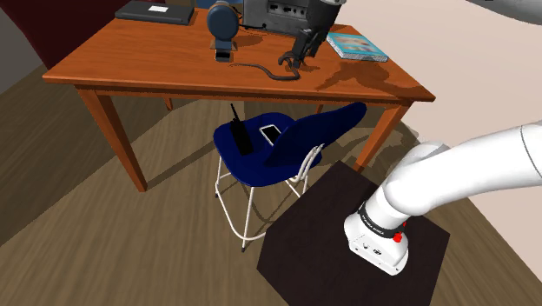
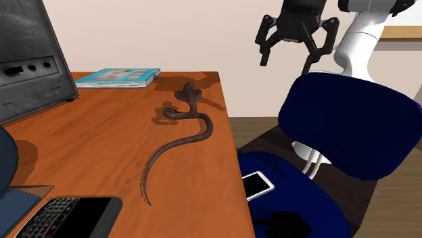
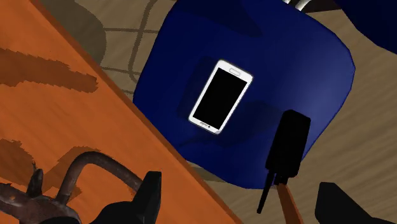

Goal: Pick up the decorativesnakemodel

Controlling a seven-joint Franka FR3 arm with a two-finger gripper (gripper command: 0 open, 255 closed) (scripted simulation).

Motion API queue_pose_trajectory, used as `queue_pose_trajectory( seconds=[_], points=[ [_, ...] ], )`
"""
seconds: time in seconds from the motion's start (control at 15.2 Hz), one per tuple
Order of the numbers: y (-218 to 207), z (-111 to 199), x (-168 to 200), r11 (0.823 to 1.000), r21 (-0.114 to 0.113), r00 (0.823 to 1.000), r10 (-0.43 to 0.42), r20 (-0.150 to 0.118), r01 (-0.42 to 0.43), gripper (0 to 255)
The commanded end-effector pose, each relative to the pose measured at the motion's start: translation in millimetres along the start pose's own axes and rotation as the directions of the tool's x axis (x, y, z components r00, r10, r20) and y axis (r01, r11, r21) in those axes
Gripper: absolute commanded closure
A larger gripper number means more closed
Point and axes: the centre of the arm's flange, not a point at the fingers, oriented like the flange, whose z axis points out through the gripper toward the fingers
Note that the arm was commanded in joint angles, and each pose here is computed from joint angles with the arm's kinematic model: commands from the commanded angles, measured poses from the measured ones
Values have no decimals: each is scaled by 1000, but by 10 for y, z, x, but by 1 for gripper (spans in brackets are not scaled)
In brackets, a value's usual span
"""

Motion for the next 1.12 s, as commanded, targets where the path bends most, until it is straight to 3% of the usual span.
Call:
queue_pose_trajectory(
  seconds=[0.0, 1.06],
  points=[
    [126, 109, 217, 1000, 5, 1000, 12, 12, -12, 0],
    [1072, 1191, 1957, 993, 41, 989, 102, 110, -107, 0]
  ],
)
